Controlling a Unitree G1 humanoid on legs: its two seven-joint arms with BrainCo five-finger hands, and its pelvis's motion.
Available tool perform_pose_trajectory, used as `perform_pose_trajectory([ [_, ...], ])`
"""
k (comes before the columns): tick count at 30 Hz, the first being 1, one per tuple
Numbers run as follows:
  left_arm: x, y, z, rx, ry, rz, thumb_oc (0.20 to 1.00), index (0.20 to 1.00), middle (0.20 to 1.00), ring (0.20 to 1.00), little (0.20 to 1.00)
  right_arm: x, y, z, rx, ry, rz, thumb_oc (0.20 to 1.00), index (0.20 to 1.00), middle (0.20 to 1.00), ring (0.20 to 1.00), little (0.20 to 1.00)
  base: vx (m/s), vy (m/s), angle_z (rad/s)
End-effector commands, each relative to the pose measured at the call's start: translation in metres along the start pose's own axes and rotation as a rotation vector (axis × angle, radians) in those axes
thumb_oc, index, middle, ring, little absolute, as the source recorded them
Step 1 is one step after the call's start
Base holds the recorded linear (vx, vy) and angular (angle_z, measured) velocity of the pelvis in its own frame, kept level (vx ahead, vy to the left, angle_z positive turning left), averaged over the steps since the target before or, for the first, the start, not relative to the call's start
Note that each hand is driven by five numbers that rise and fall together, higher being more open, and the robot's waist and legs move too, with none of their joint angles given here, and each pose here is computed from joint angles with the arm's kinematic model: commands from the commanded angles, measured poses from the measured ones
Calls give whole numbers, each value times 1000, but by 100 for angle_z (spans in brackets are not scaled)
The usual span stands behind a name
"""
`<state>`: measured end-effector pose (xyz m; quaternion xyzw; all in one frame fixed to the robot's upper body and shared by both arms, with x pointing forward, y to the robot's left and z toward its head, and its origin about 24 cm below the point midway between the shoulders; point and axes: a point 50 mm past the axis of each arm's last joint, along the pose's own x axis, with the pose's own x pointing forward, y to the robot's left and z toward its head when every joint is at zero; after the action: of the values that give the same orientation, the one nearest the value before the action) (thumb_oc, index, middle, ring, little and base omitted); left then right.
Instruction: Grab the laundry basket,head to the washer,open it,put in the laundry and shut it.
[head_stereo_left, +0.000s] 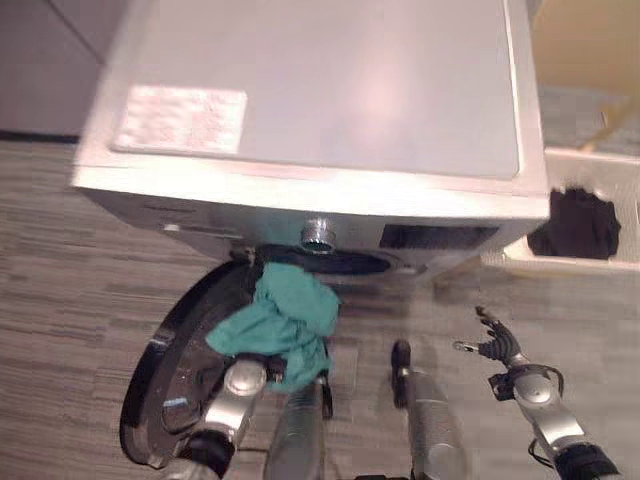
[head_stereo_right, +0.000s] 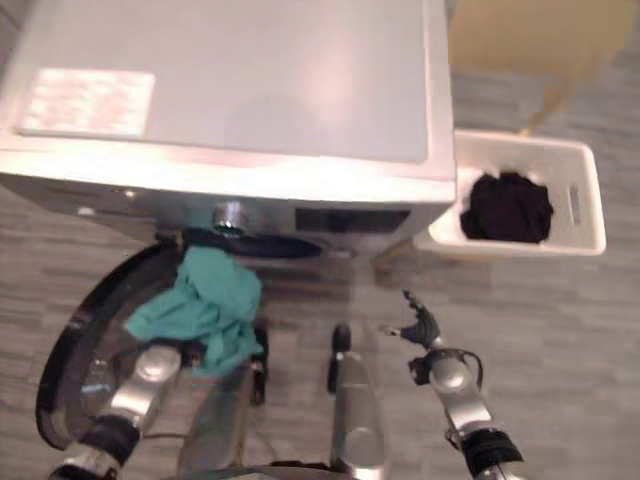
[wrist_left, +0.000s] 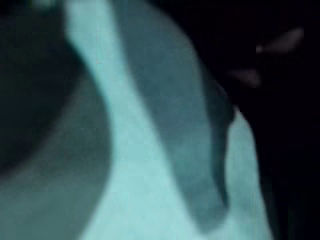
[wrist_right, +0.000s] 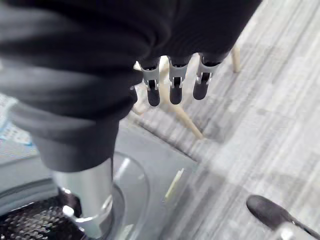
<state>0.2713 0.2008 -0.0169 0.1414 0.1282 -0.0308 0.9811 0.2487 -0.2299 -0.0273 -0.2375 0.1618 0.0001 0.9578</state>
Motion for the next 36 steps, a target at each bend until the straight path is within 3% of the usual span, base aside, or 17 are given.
perform_pose_trajectory([
  [1,-10,14,3,-19,-65,84,200,200,200,200,200,-1,0,9,32,-56,-17,1000,1000,1000,1000,1000,-159,124,-76],
  [8,15,31,69,-20,-283,181,200,200,200,200,200,10,-12,60,88,-248,-83,1000,1000,1000,1000,1000,-67,6,-23],
  [16,31,76,204,64,-663,351,200,200,200,200,200,7,-34,109,131,-480,-152,1000,1000,1000,1000,1000,-21,-9,-8],
  [18,32,81,216,79,-688,366,200,200,200,200,200,5,-36,111,137,-494,-152,1000,1000,1000,1000,1000,55,-19,5],
  [19,29,93,252,126,-763,411,200,200,200,200,200,4,-37,115,148,-525,-142,1000,1000,1000,1000,1000,57,-26,-5],
  [25,11,135,342,377,-849,593,200,200,200,200,200,3,-42,137,169,-627,-108,1000,1000,1000,1000,1000,21,-9,-4],
  [26,10,146,348,434,-810,631,391,391,391,391,391,3,-43,140,171,-636,-107,1000,1000,1000,1000,1000,0,0,0],
  [27,11,153,352,490,-768,648,780,780,780,780,780,4,-43,142,164,-643,-96,1000,1000,1000,1000,1000,9,-9,-5],
  [28,14,157,354,534,-718,647,1000,1000,1000,1000,1000,4,-44,143,153,-643,-84,1000,1000,1000,1000,1000,1,-17,-7],
  [30,14,161,359,624,-670,661,1000,1000,1000,1000,1000,5,-46,144,142,-642,-78,1000,1000,1000,1000,1000,1,-7,-2],
  [33,24,158,358,968,-480,615,1000,1000,1000,1000,1000,5,-48,139,104,-617,-27,1000,1000,1000,1000,1000,10,-7,9],
  [36,34,152,348,1003,-402,548,1000,1000,1000,1000,1000,8,-41,133,92,-581,14,1000,1000,1000,1000,1000,-16,-26,10],
])
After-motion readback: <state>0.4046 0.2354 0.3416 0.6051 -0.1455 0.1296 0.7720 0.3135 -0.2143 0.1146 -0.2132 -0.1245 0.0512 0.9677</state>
